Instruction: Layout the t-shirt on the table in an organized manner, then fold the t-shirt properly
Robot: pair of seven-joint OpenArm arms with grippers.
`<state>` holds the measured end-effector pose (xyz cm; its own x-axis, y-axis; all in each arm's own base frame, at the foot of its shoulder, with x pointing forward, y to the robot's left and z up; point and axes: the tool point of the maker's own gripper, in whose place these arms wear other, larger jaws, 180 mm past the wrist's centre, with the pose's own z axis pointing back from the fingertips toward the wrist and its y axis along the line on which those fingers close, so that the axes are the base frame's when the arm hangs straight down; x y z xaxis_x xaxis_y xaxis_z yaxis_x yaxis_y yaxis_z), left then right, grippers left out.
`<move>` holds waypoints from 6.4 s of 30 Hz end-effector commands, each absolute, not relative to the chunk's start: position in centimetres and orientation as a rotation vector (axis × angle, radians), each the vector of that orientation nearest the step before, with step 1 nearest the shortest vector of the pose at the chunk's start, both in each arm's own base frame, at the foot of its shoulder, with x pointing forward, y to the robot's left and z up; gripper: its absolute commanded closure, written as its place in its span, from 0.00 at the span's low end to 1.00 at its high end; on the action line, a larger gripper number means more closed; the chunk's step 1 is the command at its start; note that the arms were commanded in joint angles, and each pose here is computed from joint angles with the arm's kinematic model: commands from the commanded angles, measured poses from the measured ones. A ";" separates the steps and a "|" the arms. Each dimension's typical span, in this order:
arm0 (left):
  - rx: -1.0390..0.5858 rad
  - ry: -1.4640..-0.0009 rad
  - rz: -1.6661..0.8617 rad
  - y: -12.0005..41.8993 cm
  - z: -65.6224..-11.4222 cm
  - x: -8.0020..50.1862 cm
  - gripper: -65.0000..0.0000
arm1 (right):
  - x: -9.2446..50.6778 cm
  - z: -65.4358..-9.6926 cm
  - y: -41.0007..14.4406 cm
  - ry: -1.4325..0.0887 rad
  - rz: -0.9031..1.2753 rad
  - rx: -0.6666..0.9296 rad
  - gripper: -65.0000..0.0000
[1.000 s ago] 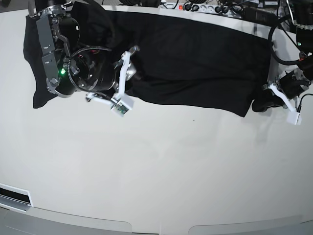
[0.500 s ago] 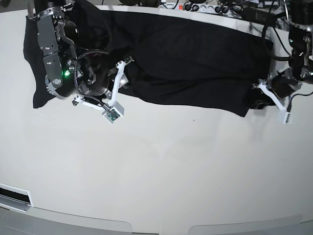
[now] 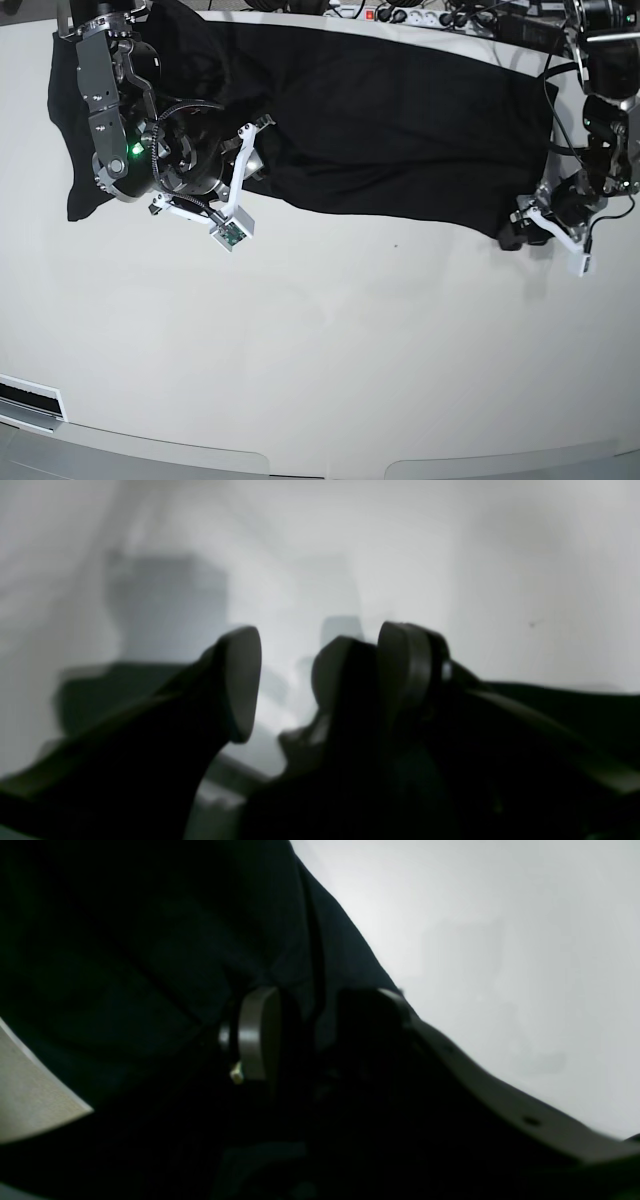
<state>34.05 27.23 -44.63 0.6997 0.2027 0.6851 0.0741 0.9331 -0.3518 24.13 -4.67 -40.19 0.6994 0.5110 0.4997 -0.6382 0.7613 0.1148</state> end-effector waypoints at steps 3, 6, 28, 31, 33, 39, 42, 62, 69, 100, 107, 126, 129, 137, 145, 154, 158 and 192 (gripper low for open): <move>-0.370 -0.760 0.040 27.1 -45.7 34.1 0.42 | 25.0 -39.1 -4.4 -0.509 0.652 0.300 0.52; -0.380 -0.710 -0.001 26.1 -46.9 33.2 0.42 | 25.0 -39.1 -4.4 -0.511 0.652 0.300 0.52; -0.485 -0.569 -0.060 25.7 -45.6 31.7 1.00 | 26.2 -38.2 -8.8 -0.535 0.545 0.174 0.52; -0.495 -0.599 -0.045 26.3 -44.6 32.2 1.00 | 24.7 -38.2 -9.3 -0.523 0.553 0.209 0.60; -0.524 -0.626 -0.058 26.1 -43.9 32.5 1.00 | 23.5 -38.8 -9.4 -0.510 0.599 0.222 0.78; -0.570 -0.667 -0.027 25.7 -42.8 33.2 1.00 | 22.9 -40.1 -9.8 -0.604 0.610 0.232 1.00; -0.586 -0.663 -0.018 25.5 -42.7 33.2 1.00 | 22.9 -42.0 -10.8 -0.571 0.578 0.202 1.00; -0.655 -0.623 -0.250 23.0 -36.4 33.1 1.00 | 21.2 -45.7 -11.6 -0.450 0.537 0.227 1.00; -0.757 -0.521 -0.233 22.6 -36.9 28.8 1.00 | 21.3 -45.7 -11.6 -0.454 0.537 0.228 1.00; -0.471 -0.504 -0.282 30.9 -36.3 27.0 1.00 | 22.4 -45.5 -12.8 -0.442 0.525 0.155 1.00; -0.504 -0.460 -0.276 30.4 -36.6 26.1 0.99 | 22.6 -45.7 -13.6 -0.438 0.496 0.113 1.00; -0.397 -0.476 -0.288 32.3 -38.3 24.9 0.58 | 23.2 -44.2 -11.0 -0.468 0.547 0.258 1.00; -0.398 -0.463 -0.289 32.3 -38.4 24.8 0.57 | 23.6 -44.0 -10.9 -0.478 0.548 0.257 1.00; -0.359 -0.566 -0.213 35.2 -35.3 26.5 0.47 | 23.6 -44.0 -11.0 -0.473 0.568 0.251 1.00; -0.332 -0.583 -0.120 37.2 -35.1 25.8 0.47 | 23.7 -44.0 -11.0 -0.478 0.558 0.248 1.00; -0.414 -0.530 0.076 37.8 -39.7 21.6 0.47 | 23.8 -43.8 -10.7 -0.486 0.550 0.271 1.00; -0.447 -0.530 0.124 37.1 -40.9 21.1 0.47 | 23.8 -43.8 -10.6 -0.488 0.548 0.276 1.00; -0.643 -0.449 0.057 26.2 -45.8 20.0 0.47 | 23.7 -43.6 -10.2 -0.494 0.539 0.300 1.00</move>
<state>20.50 25.05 -45.57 0.8853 0.2272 0.4058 0.0902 0.7721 -0.6290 22.70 -10.27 -44.64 0.7664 0.4241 0.4825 -0.5511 0.8200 0.1546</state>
